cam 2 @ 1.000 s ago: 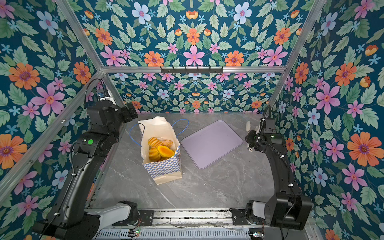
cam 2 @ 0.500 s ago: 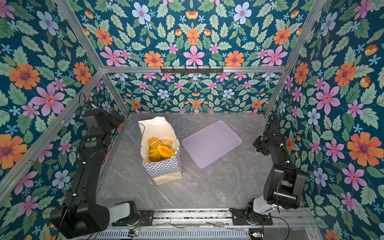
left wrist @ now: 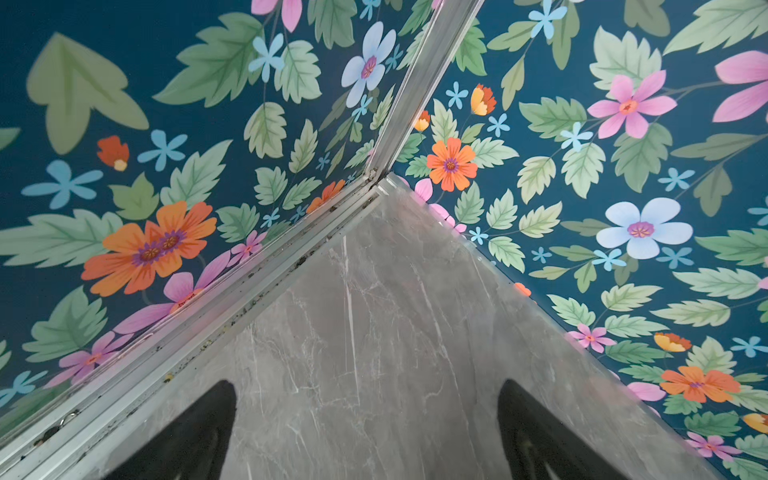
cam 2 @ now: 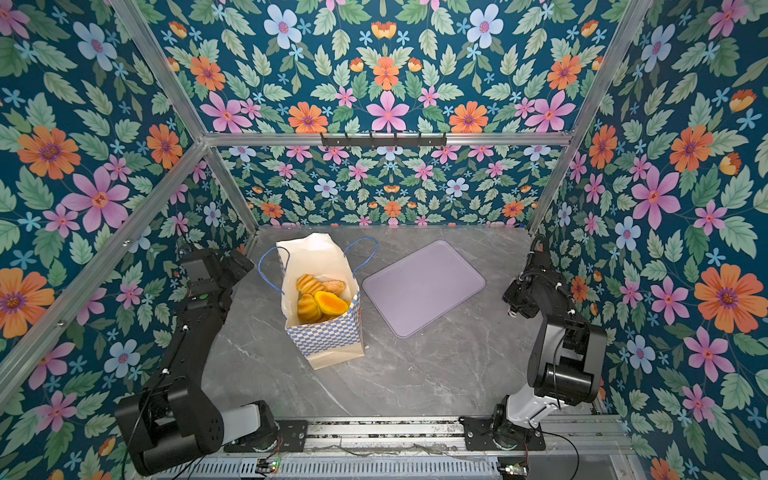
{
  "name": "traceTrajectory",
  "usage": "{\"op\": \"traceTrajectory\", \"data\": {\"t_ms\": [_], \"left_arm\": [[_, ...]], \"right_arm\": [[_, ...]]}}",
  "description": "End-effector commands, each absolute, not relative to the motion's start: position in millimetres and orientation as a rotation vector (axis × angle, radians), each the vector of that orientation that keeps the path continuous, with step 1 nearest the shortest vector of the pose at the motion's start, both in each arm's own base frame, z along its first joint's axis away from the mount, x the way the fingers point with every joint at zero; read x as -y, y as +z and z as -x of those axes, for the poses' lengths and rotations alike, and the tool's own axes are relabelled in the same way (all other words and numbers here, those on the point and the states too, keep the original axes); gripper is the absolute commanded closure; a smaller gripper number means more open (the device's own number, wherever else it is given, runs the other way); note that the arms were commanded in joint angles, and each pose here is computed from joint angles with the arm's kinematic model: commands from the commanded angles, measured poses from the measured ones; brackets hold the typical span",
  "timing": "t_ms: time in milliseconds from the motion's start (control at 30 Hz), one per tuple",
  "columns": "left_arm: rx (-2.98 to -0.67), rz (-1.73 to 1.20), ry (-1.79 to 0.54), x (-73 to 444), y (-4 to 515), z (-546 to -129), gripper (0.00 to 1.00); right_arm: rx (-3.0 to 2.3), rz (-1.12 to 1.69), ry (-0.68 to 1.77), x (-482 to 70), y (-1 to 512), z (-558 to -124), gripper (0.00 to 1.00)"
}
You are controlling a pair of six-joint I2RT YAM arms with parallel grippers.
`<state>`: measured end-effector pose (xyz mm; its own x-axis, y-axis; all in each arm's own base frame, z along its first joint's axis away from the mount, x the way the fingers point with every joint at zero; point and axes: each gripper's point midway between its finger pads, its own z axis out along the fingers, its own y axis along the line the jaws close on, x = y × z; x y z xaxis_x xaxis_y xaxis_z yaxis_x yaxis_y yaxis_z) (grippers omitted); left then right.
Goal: Place the fake bread into the paper bag
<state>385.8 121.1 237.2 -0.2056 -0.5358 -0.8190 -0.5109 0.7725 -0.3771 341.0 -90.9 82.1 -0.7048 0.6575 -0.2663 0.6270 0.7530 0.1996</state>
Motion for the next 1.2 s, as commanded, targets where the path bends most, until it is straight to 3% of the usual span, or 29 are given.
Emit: {"op": "traceTrajectory", "data": {"t_ms": [0, 167, 467, 1067, 1100, 1167], "left_arm": [[-1.759, 0.748, 0.004, -125, 252, -387, 0.0], [-1.773, 0.744, 0.023, -124, 237, -379, 0.0], [-1.785, 0.743, 0.007, -121, 229, -378, 0.0], [-1.782, 0.708, 0.046, -119, 225, -374, 0.0], [-1.785, 0.705, 0.049, -119, 225, -374, 0.0], [-1.789, 0.706, 0.06, -120, 222, -374, 0.0]], "right_arm": [[-2.677, -0.966, 0.126, 89, 74, -336, 0.48], [-2.712, -0.978, 0.132, 86, 62, -329, 0.47], [-2.733, -0.983, 0.141, 82, 52, -321, 0.3], [-2.673, -1.01, 0.135, 84, 62, -320, 0.15], [-2.659, -1.007, 0.136, 85, 66, -322, 0.05], [-2.628, -0.997, 0.138, 85, 76, -324, 0.01]]}}
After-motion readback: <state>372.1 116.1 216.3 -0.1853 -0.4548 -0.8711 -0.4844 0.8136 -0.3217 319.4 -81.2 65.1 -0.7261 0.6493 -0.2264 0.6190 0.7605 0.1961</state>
